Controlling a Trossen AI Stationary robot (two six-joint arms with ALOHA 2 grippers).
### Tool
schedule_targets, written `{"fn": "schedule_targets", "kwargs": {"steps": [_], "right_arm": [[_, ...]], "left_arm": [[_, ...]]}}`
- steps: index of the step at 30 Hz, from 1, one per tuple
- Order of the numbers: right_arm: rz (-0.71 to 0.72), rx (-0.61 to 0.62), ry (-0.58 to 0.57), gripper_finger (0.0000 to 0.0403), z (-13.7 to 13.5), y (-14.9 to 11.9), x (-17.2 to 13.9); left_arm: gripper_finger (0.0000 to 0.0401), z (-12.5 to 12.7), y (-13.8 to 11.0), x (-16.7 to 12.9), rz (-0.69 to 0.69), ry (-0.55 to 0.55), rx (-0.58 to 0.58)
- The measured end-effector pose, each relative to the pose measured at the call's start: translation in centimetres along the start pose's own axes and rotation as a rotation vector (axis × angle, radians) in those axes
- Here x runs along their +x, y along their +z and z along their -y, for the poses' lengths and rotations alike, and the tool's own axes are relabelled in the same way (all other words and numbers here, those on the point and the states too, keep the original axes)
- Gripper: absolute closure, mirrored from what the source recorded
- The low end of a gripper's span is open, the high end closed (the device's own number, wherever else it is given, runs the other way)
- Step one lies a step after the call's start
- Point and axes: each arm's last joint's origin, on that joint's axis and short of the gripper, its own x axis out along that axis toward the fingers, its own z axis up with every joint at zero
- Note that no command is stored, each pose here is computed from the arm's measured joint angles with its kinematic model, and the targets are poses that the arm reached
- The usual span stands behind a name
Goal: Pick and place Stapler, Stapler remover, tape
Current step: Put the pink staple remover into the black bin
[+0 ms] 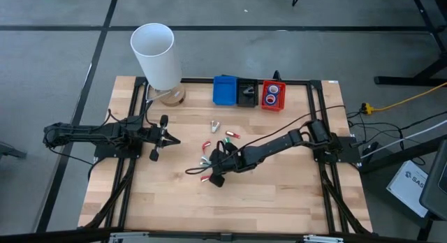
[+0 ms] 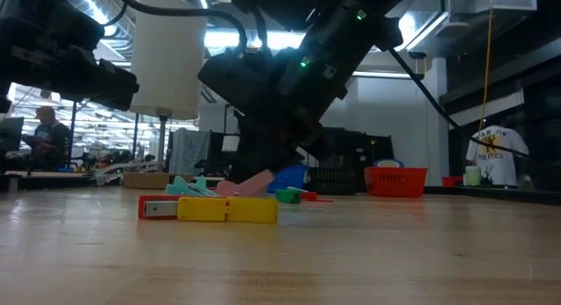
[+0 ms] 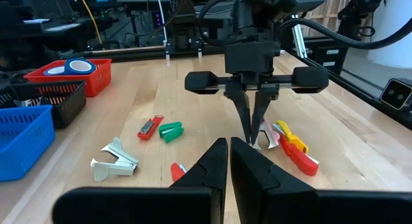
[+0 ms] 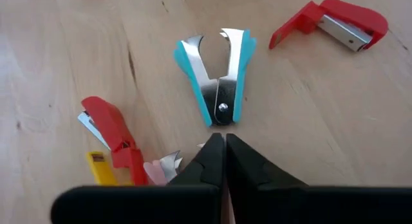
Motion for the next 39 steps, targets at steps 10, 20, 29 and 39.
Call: {"fn": "schedule_targets", "kwargs": {"steps": [10, 20, 29, 39], "right_arm": [[-0.024, 0.002, -0.021, 0.0400, 1.7, 1.5, -1.5], [0.026, 0.026, -0.002, 0.0401, 4.4, 4.7, -3.4], [0.102, 0.024, 0.022, 0.0402, 8.0, 7.8, -4.4], [0.180, -0.041, -0.009, 0.0403, 13.6, 11.4, -9.0]], "left_arm": [[0.0386, 0.0, 0.0, 0.0, 0.001, 0.000, 0.000], [0.0386, 0.0, 0.0, 0.0, 0.000, 0.000, 0.000], [0.0386, 0.0, 0.0, 0.0, 0.000, 0.000, 0.000], [0.0386, 0.0, 0.0, 0.0, 0.000, 0.000, 0.000]]}}
